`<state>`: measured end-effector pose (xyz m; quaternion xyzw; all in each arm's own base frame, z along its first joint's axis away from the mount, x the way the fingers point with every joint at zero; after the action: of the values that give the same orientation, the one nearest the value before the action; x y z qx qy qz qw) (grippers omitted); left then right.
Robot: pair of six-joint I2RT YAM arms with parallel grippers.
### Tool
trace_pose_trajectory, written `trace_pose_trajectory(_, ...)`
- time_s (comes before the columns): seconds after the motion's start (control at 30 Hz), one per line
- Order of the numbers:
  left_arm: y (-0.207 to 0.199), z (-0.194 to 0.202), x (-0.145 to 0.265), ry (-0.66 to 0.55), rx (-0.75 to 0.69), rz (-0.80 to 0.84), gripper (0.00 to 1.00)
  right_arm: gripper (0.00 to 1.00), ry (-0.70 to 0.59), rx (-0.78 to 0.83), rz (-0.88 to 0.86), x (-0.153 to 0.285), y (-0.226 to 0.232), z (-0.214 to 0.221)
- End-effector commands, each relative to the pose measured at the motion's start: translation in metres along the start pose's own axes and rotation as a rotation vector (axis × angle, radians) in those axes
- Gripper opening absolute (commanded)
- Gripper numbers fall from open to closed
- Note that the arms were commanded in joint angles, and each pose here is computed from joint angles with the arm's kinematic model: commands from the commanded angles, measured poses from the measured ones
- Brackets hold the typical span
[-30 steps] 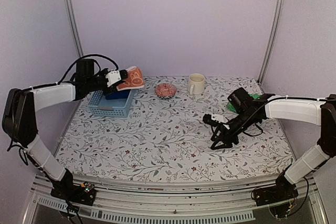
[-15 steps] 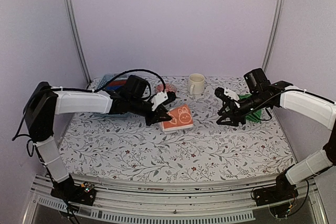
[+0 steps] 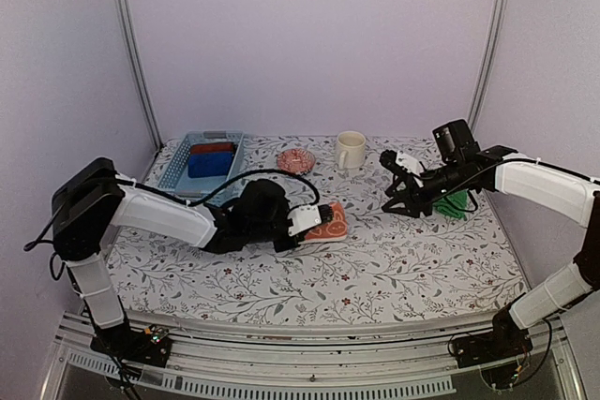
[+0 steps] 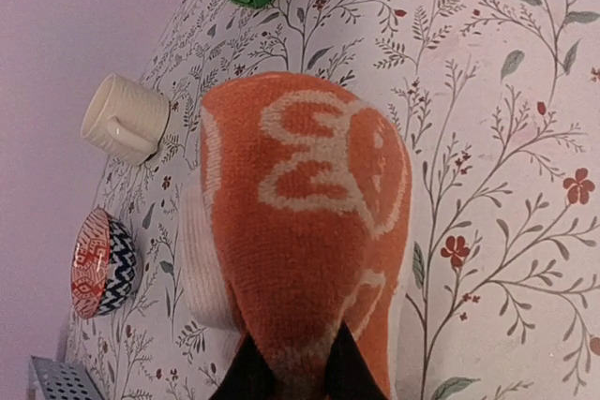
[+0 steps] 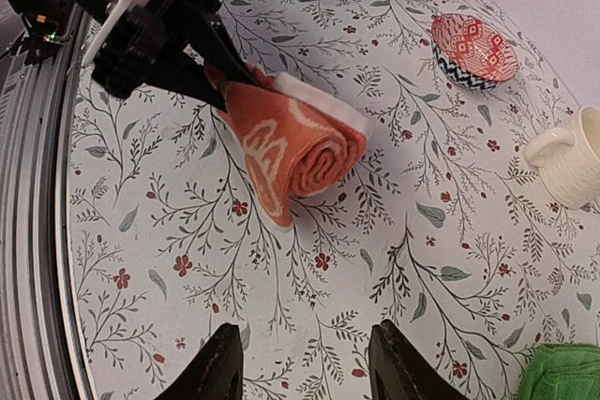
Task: Roll the towels
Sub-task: Place the towel at the center of the board, then pass from the left arm to the right
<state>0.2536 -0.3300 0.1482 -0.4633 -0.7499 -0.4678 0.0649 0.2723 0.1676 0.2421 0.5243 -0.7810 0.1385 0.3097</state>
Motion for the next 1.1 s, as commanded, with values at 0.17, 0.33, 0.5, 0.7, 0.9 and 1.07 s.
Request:
trace_pose_trajectory(0.17, -0.093, -0.025, -0.01, 0.017, -0.235, -0.057, 0.0, 0.48, 0.04, -0.039, -0.053, -0.013, 0.007, 0.027)
trace_pose_trajectory(0.33, -0.122, -0.025, -0.011, 0.027, -0.178, 0.128, 0.0, 0.49, 0.095, -0.021, -0.143, -0.027, 0.02, 0.04)
trace_pose_trajectory(0.5, -0.142, -0.023, -0.015, 0.064, -0.102, 0.386, 0.01, 0.51, 0.15, -0.005, -0.258, -0.049, 0.038, 0.051)
trace_pose_trajectory(0.7, -0.143, -0.024, -0.013, 0.043, -0.011, 0.496, 0.03, 0.54, 0.236, -0.069, -0.41, -0.08, 0.049, 0.061)
trace_pose_trajectory(0.9, -0.135, -0.021, -0.016, 0.038, 0.034, 0.485, 0.05, 0.55, 0.3, -0.144, -0.477, -0.102, 0.043, 0.073)
trace_pose_trajectory(1.07, -0.127, -0.019, -0.02, 0.069, 0.074, 0.442, 0.15, 0.25, 0.359, -0.209, -0.495, -0.117, 0.038, 0.082)
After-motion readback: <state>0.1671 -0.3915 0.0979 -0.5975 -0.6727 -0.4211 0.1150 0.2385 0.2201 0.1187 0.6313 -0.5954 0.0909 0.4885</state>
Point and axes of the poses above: each gripper's point midway between its finger pads, its own x axis back along the fingers, its own y axis along the line the jaws close on, z = x × y, the point moved 10 cm from there along x, back along the fingers, and after that the axes turned 11 degrees about -x, right-handed, at the moved point
